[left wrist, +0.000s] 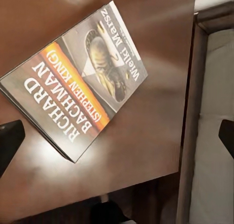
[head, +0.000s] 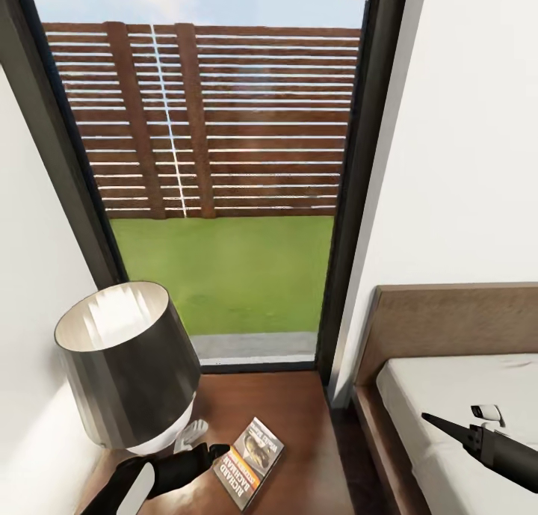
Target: In the bedroom, move the book from the bed onto either nightstand, and place the two sandals side by side next to the bed.
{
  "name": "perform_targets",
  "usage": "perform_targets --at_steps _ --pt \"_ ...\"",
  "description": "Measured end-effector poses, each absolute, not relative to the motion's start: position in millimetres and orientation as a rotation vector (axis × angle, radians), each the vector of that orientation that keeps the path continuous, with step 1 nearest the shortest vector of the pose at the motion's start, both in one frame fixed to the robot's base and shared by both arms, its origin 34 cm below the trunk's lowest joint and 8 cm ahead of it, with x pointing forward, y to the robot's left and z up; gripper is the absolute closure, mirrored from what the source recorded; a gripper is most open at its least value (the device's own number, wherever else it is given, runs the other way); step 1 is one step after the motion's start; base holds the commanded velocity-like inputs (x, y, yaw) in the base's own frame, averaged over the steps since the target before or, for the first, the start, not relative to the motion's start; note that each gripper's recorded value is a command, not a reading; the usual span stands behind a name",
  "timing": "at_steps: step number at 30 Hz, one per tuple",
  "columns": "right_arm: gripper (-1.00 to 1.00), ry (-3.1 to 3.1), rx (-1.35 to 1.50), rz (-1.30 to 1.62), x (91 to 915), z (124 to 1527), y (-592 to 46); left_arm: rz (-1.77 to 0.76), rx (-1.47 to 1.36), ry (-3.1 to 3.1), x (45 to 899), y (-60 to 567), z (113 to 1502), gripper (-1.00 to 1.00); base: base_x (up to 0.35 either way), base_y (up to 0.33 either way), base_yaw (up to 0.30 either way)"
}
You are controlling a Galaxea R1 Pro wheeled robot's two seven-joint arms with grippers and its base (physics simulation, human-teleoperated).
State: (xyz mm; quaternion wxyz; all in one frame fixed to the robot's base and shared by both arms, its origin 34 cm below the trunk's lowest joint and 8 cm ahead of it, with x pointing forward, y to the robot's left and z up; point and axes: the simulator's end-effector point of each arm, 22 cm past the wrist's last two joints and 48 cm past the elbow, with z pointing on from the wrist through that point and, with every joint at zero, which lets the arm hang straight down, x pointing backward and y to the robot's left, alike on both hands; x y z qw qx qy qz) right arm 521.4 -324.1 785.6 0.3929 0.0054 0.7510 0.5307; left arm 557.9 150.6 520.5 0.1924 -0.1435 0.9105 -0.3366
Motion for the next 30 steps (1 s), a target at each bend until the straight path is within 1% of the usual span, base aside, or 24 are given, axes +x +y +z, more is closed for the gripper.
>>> perform_targets --at_steps 8,11,14,17,30 --pt "-1.00 1.940 0.025 1.322 523 789 -325 -0.935 -0.450 2.624 530 150 508 -1.00 0.000 0.000 0.000" --pt "-1.00 2.051 0.029 1.208 516 746 -339 -0.930 -0.456 2.637 523 150 504 -1.00 0.000 0.000 0.000" --pt "-1.00 2.179 0.027 1.081 492 679 -358 -0.915 -0.476 2.660 510 151 492 -1.00 0.000 0.000 0.000" --pt "-1.00 2.231 0.025 1.035 473 642 -361 -0.891 -0.485 2.656 504 155 485 -1.00 0.000 0.000 0.000" --pt "-1.00 2.295 0.098 1.007 431 599 -369 -0.825 -0.516 2.673 480 163 470 -1.00 0.000 0.000 0.000"
